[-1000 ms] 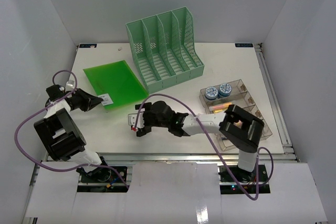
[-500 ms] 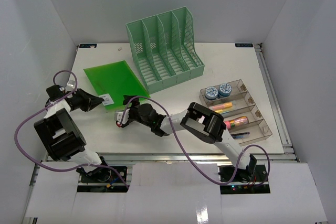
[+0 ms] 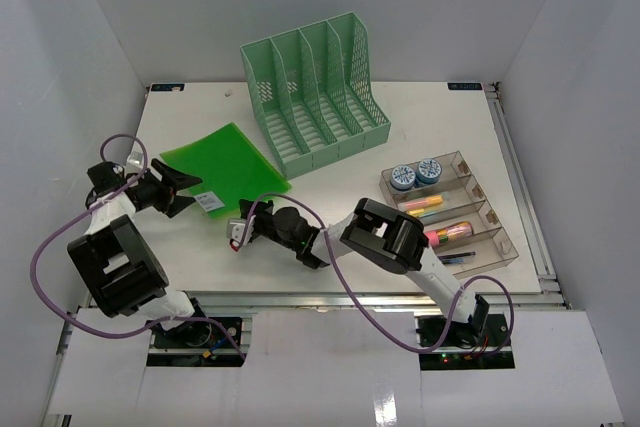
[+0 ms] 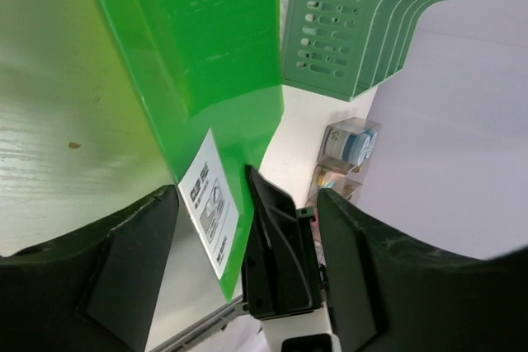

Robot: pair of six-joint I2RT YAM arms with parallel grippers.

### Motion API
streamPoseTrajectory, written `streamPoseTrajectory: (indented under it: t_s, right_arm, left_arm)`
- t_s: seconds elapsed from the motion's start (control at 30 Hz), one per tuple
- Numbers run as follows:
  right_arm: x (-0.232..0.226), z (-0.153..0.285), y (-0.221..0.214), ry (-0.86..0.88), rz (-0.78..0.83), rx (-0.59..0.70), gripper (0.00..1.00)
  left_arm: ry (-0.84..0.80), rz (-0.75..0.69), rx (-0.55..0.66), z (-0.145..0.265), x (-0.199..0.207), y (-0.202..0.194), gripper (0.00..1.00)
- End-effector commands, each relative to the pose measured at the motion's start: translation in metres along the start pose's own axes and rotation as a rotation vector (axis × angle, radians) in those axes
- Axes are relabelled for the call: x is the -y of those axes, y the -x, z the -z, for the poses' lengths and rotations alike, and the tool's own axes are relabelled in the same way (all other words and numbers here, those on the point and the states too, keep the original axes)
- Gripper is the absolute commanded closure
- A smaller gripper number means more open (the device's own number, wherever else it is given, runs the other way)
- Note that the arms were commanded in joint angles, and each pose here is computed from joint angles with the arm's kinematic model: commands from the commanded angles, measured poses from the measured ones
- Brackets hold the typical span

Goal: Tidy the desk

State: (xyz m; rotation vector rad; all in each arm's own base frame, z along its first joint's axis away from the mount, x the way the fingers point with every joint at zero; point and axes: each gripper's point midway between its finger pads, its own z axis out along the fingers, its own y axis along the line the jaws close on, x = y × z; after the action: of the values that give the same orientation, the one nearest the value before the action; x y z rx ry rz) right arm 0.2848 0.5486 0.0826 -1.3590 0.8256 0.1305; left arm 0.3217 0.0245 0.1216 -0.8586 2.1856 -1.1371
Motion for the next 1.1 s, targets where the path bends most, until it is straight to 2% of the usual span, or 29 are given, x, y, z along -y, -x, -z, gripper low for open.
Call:
streamPoseTrajectory:
  t_s: [0.0,0.2,0.37,0.47,0.57,0.63,0.7,0.77,0.8,0.83,0.9,0.97,1.07]
  right_arm:
    - [0.045,0.017,0.047,-0.126,-0.061,0.126,0.92]
    - [0.047,0.036,0.056,-0.148,-0.076,0.135,0.92]
    - [0.052,0.039,0.064,-0.167,-0.1,0.149,0.92]
    - [0.047,0.045,0.077,-0.152,-0.103,0.179,0.92]
    - [0.045,0.049,0.085,-0.146,-0.105,0.191,0.92]
    - [0.042,0.05,0.088,-0.14,-0.108,0.194,0.92]
    - [0.039,0.051,0.09,-0.133,-0.106,0.197,0.92]
    - [0.038,0.053,0.092,-0.136,-0.101,0.2,0.79]
    - [0.038,0.054,0.094,-0.139,-0.094,0.2,0.69]
    - [0.038,0.056,0.094,-0.146,-0.084,0.2,0.58]
    - [0.043,0.062,0.098,-0.171,-0.043,0.211,0.23]
    - [0.048,0.073,0.101,-0.185,-0.021,0.218,0.1]
    - [0.066,0.103,0.11,-0.192,-0.028,0.243,0.1]
  left_arm:
    - [-0.022,-0.036,0.038,0.004,0.011,0.01,0.15]
    - [-0.012,0.011,0.044,-0.006,0.002,0.02,0.09]
    - [0.033,0.03,0.041,-0.012,-0.011,0.017,0.09]
    - [0.039,0.042,0.035,-0.017,-0.013,0.019,0.13]
    - [0.031,0.048,0.044,-0.021,-0.01,0.025,0.25]
    - [0.009,0.041,0.049,-0.02,-0.003,0.028,0.45]
    - [-0.011,0.042,0.049,-0.019,0.002,0.029,0.61]
    - [-0.017,0.041,0.058,-0.016,0.007,0.028,0.88]
    - [-0.017,0.034,0.069,-0.013,0.01,0.028,0.96]
    - [-0.016,0.028,0.08,-0.011,0.012,0.028,1.0]
    - [-0.015,0.01,0.099,-0.005,0.019,0.028,1.0]
    - [0.004,-0.003,0.119,-0.001,0.021,0.03,1.0]
    - [0.056,-0.081,0.228,0.019,0.038,0.047,1.0]
